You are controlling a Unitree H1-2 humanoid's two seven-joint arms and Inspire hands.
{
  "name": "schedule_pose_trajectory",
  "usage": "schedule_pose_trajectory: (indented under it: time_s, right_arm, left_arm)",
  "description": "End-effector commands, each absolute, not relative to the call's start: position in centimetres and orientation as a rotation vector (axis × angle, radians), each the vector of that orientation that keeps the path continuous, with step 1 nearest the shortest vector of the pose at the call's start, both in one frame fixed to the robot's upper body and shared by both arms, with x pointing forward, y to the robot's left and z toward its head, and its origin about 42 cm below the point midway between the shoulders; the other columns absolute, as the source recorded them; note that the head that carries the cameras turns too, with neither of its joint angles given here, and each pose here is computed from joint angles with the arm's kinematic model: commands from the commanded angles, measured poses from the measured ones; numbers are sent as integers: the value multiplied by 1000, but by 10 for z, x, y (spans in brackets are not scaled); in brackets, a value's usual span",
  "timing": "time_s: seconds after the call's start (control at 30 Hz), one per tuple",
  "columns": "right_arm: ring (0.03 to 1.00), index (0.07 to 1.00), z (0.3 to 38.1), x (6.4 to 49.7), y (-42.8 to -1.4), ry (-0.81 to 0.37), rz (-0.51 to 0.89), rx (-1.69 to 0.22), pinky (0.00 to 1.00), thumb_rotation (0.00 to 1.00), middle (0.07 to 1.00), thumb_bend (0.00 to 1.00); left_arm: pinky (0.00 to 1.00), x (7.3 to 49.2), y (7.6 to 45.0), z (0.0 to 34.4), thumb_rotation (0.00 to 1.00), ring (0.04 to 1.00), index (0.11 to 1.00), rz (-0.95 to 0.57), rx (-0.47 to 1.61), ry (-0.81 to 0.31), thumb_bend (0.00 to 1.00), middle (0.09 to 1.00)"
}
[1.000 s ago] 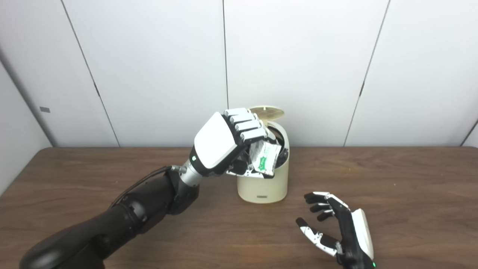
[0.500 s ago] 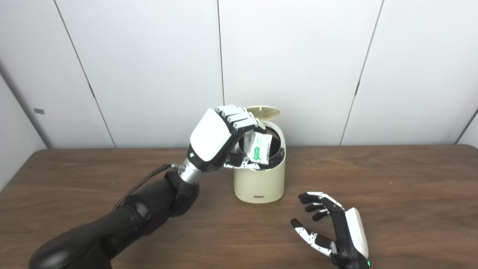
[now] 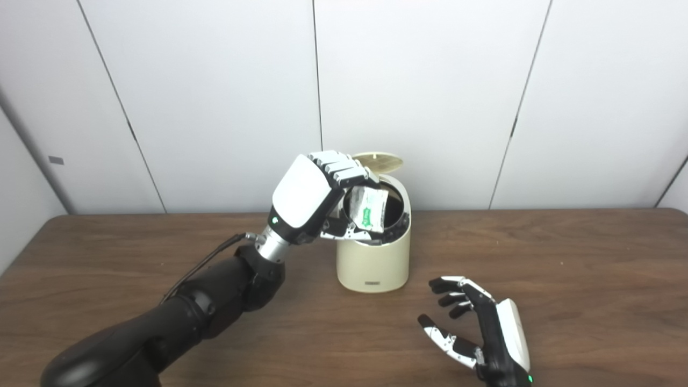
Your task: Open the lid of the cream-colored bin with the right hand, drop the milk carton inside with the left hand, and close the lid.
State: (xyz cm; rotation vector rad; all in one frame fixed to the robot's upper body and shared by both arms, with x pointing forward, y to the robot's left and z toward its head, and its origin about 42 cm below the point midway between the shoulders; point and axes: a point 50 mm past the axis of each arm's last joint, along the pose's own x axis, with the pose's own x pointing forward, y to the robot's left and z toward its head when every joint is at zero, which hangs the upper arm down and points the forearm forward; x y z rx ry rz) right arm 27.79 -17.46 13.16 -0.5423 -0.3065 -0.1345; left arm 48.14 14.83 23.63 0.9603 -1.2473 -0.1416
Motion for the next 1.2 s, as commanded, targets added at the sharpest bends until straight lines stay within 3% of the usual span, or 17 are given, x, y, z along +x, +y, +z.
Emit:
schedule_pose_trajectory:
  time_s: [0.0,0.17,0.2,0.27,0.3,0.53,1.03,1.17]
  right_arm:
    - [568,620,115,270,-164,-281,-116,-512,444,1,625,311]
    - [571,621,115,271,-163,-278,-114,-513,448,0,630,311]
    - [568,621,115,271,-164,-279,-111,-513,445,0,628,312]
    - [549,621,115,271,-163,-279,-109,-512,427,0,621,316]
    - [545,621,115,271,-163,-279,-108,-513,422,0,620,317]
    - [560,620,114,272,-163,-281,-109,-511,437,0,622,318]
    - [578,617,114,272,-162,-281,-110,-510,453,0,636,323]
    - [557,619,115,271,-163,-281,-111,-508,429,0,625,322]
  left_arm:
    - [415,491,155,266,0,501,505,-89,947,-1286,522,482]
    - [429,492,158,268,74,522,493,-98,966,-1279,519,553]
    - [428,492,158,268,140,522,540,-98,966,-1277,797,555]
    - [428,492,159,267,173,530,574,-105,968,-1265,959,564]
    - [428,492,159,267,182,534,582,-107,969,-1261,980,568]
    - [456,491,159,267,293,561,623,-116,969,-1245,1000,603]
    - [467,490,159,268,308,571,627,-115,965,-1234,1000,610]
    - [478,485,158,270,307,563,607,-110,935,-1279,987,593]
